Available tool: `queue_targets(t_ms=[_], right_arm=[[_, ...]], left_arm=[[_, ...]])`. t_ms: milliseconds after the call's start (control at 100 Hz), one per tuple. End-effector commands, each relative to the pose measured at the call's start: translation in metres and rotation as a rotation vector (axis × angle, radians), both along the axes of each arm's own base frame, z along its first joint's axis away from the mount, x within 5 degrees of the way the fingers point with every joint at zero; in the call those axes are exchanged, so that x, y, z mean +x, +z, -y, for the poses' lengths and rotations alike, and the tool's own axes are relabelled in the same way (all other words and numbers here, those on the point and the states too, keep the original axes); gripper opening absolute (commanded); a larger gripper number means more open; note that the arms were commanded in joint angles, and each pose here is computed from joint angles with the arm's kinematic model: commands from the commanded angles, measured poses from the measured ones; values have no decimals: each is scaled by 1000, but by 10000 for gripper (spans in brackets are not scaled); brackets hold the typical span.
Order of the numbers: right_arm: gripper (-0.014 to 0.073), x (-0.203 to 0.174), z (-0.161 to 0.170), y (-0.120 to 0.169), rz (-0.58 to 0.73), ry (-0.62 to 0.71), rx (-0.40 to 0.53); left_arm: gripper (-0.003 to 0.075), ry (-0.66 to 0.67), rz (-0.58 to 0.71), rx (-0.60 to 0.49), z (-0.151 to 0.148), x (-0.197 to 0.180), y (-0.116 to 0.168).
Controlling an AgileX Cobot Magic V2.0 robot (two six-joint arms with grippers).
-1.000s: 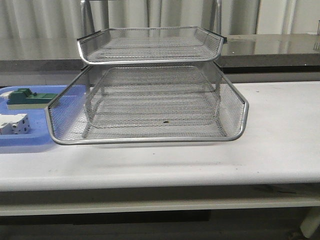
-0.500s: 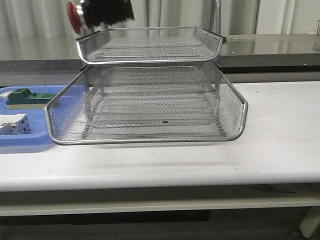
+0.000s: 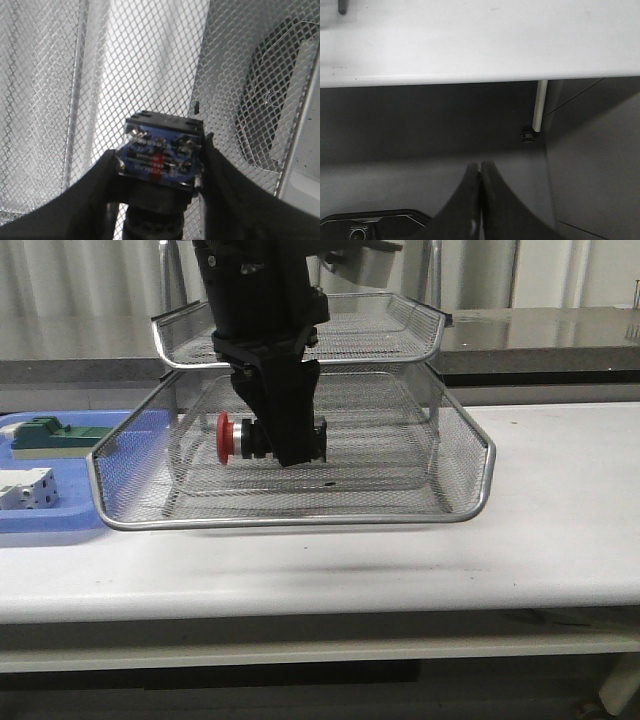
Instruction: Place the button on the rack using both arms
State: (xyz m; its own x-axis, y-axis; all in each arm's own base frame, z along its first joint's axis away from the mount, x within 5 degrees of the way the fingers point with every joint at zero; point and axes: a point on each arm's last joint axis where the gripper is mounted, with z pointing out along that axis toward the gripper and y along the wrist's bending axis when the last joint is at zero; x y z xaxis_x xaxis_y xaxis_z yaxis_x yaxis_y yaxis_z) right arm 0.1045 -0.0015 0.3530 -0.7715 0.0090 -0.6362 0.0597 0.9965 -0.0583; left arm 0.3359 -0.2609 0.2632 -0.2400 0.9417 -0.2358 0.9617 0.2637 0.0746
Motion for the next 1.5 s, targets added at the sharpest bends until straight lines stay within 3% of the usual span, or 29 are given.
queue_targets(t_ms=[0,260,370,630,860,980,1230,1490], right_arm=[[-66,2,2,13,80,1,-21],[-66,2,2,13,80,1,-21],[-66,2,2,13,80,1,-21],[-66,2,2,13,80,1,-21],[-66,2,2,13,80,1,-21],[-66,2,2,13,80,1,-21],[-66,2,2,13,80,1,-21],[-66,2,2,13,80,1,-21]], left_arm=[[110,1,88,-75,0,-5,33],[418,1,136,-74,0,-1,34],[465,1,141,-77,1,-1,34],[482,6,137,-74,0,-2,39],[482,73,187,-135,-16,-10,93],[482,172,227,-182,-43,-13,125],[482,452,336,-273,-128,-22,179],[480,609,398,-282,-187,-50,199]])
